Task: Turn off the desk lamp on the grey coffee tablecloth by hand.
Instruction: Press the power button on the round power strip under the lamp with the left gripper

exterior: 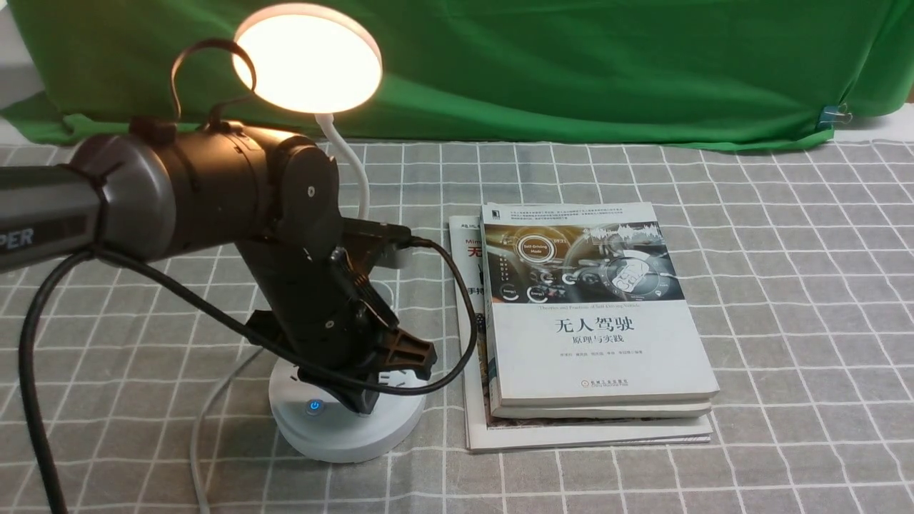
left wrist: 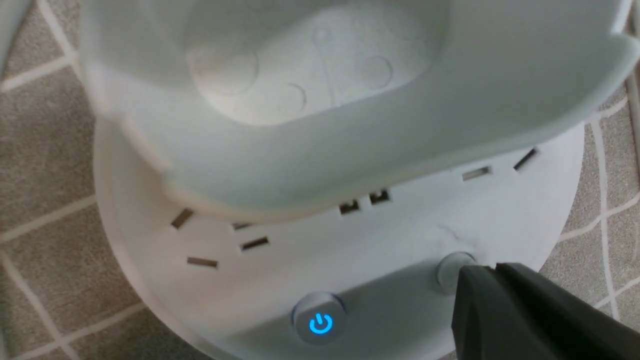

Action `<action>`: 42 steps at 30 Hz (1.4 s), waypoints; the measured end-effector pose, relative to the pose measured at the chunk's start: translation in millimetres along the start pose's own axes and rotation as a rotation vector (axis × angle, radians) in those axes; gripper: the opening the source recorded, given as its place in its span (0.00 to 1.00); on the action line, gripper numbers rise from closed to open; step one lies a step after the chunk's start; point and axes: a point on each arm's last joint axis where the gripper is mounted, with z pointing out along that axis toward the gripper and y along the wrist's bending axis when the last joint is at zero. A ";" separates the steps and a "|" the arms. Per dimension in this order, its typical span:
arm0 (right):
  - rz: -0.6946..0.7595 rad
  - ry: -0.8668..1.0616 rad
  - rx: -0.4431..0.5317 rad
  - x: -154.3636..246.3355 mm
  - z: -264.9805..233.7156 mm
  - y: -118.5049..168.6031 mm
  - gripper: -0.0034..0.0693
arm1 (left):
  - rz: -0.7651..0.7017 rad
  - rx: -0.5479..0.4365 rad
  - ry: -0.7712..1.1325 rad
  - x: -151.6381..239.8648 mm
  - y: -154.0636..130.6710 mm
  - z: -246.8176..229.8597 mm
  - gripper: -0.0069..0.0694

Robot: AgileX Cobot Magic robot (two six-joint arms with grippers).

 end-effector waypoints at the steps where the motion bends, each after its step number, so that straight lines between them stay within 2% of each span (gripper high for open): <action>1: 0.000 0.000 0.000 0.0 0.0 0.0 0.10 | -0.003 0.003 0.011 -0.6 0.2 4.0 0.10; 12: 0.000 0.000 0.000 0.0 0.0 0.0 0.10 | -0.006 0.004 0.034 -5.1 1.2 13.8 0.10; 21: 0.000 0.000 0.000 0.0 0.0 0.0 0.10 | 0.012 0.008 -0.091 2.1 -5.4 -31.8 0.10; 32: 0.000 0.000 0.000 0.0 0.0 0.0 0.10 | -0.004 -0.008 0.024 -3.7 1.2 11.9 0.10; 42: 0.000 0.000 0.000 0.0 0.0 0.0 0.10 | 0.012 -0.012 0.023 -1.0 -0.6 1.7 0.10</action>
